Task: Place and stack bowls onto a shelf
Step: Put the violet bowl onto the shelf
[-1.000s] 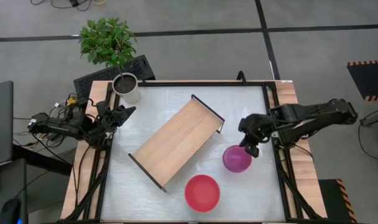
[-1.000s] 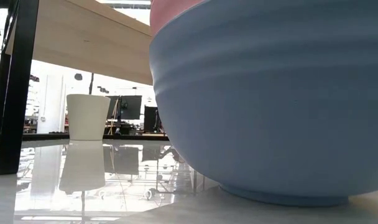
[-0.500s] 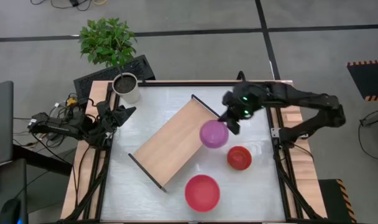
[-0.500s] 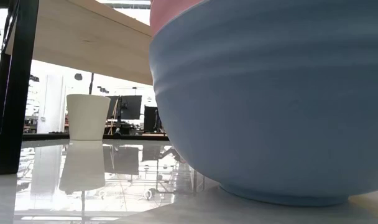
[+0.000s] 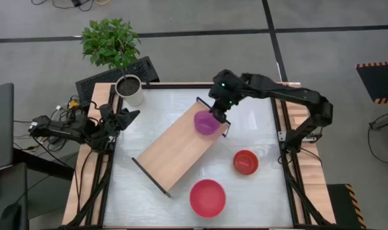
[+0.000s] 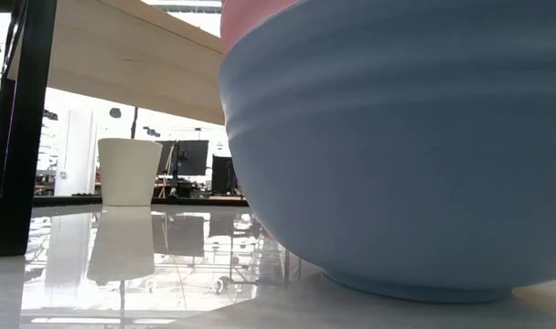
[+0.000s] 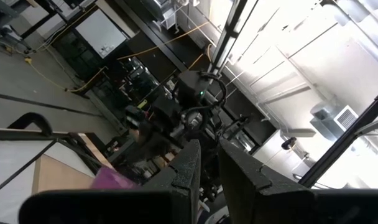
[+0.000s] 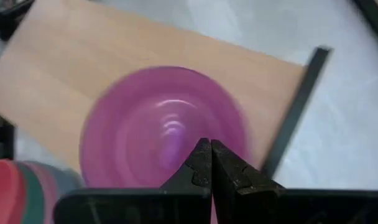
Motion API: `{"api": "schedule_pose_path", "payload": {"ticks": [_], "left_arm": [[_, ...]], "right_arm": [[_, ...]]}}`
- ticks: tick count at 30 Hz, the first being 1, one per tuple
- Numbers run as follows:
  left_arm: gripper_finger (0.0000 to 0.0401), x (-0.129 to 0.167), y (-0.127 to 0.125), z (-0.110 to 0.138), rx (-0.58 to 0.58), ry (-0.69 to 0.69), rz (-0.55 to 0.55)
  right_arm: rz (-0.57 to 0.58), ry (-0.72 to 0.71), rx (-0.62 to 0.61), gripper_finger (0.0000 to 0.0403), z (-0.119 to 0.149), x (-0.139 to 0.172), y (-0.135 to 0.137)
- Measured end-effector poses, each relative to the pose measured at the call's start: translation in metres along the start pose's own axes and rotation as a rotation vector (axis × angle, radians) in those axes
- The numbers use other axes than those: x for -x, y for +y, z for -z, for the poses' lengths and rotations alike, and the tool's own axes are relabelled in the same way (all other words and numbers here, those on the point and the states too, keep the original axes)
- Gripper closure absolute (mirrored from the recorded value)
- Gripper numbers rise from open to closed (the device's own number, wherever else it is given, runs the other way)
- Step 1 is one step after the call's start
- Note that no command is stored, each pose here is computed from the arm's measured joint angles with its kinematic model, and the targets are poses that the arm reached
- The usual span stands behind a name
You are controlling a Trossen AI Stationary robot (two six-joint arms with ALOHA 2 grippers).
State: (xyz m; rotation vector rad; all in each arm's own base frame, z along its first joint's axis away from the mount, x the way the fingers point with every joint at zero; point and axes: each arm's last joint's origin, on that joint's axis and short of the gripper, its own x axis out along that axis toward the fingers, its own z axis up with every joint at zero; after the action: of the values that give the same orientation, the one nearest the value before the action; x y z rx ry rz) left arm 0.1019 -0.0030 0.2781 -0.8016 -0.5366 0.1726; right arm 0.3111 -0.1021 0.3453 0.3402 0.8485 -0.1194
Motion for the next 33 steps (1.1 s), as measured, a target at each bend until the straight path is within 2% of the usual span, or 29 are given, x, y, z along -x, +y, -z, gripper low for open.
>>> {"api": "schedule_pose_path", "payload": {"ticks": [6, 12, 15, 20, 26, 33], "left_arm": [[0.0358, 0.000, 0.000, 0.001, -0.009, 0.005, -0.004], [0.0358, 0.000, 0.001, 0.001, -0.037, 0.011, -0.016], [0.0358, 0.000, 0.004, 0.004, -0.056, 0.017, -0.061], [0.0358, -0.002, 0.011, 0.010, -0.039, 0.017, -0.171], [0.0358, -0.005, 0.013, 0.015, -0.040, 0.032, -0.197], [0.0358, -0.005, 0.013, 0.016, -0.037, 0.039, -0.198]], "right_arm": [[0.064, -0.054, 0.028, 0.0376, 0.003, 0.027, 0.006], [0.036, -0.061, 0.077, 0.0366, 0.016, 0.057, 0.027], [0.023, -0.060, 0.150, 0.0352, 0.020, 0.061, 0.041], [0.068, -0.087, 0.246, 0.0312, 0.014, 0.039, 0.060], [0.120, -0.014, 0.321, 0.0276, 0.010, -0.005, 0.063], [0.125, 0.029, 0.364, 0.0275, 0.010, -0.020, 0.060]]}}
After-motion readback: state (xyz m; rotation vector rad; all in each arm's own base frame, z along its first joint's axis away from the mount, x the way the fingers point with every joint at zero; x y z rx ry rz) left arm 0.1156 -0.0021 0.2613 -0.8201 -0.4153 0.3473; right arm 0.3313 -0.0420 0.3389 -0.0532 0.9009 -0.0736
